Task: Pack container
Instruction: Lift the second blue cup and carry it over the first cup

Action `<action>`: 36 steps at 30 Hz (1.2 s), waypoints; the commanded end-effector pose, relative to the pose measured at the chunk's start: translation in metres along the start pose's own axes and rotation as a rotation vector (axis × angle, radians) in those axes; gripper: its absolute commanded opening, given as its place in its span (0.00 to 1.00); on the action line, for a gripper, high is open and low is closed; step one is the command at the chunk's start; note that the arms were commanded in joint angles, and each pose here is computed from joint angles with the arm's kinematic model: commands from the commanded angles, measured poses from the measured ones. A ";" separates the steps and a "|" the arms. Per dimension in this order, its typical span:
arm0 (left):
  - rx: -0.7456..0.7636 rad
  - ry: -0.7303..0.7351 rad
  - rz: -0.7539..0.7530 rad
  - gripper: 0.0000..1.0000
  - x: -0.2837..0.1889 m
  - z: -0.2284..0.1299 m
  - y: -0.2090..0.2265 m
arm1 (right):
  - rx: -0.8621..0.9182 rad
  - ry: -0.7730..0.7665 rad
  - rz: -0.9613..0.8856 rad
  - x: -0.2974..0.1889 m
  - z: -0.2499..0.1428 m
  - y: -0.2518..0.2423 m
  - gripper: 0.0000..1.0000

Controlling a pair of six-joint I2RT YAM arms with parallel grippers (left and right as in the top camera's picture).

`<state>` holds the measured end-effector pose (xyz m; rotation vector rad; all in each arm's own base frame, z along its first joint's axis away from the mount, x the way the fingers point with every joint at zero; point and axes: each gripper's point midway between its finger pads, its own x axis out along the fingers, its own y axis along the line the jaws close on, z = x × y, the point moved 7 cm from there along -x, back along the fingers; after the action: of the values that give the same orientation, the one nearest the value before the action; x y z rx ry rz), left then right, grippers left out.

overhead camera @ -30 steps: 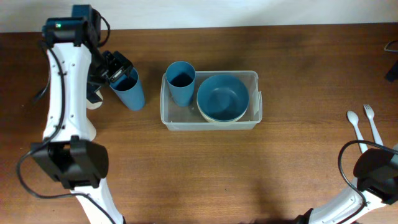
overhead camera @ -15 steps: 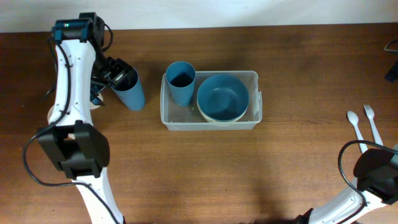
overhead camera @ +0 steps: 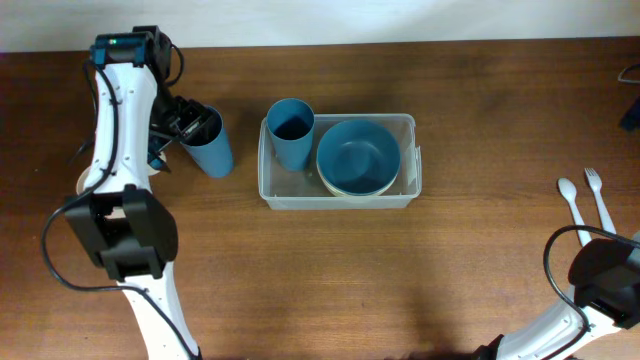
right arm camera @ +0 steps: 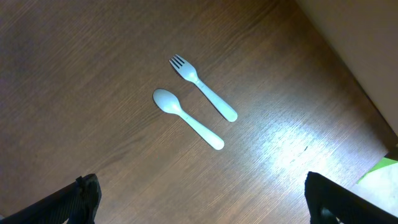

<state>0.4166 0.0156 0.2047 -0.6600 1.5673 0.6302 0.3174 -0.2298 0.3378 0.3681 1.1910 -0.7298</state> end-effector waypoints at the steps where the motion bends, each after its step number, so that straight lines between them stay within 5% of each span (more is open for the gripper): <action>1: -0.014 0.016 0.016 0.95 0.013 0.007 -0.001 | -0.002 0.005 -0.016 0.002 0.000 -0.001 0.99; 6: -0.014 0.002 0.003 0.89 0.013 0.009 -0.004 | -0.002 0.005 -0.016 0.002 0.000 -0.001 0.99; 11: -0.015 0.003 0.004 0.32 0.014 0.010 -0.004 | -0.002 0.005 -0.016 0.002 0.000 -0.001 0.99; 15: -0.015 0.004 0.003 0.04 0.014 0.010 -0.004 | -0.002 0.005 -0.016 0.002 0.000 -0.001 0.99; 25: -0.008 0.023 -0.092 0.02 0.000 0.007 -0.013 | -0.002 0.005 -0.016 0.002 0.000 -0.001 0.99; 36: 0.119 -0.299 -0.378 0.02 -0.121 0.004 -0.021 | -0.002 0.005 -0.016 0.002 0.000 -0.001 0.99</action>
<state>0.4470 0.0118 0.2929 -0.7284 1.2518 0.4096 0.3174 -0.2298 0.3378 0.3679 1.1910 -0.7302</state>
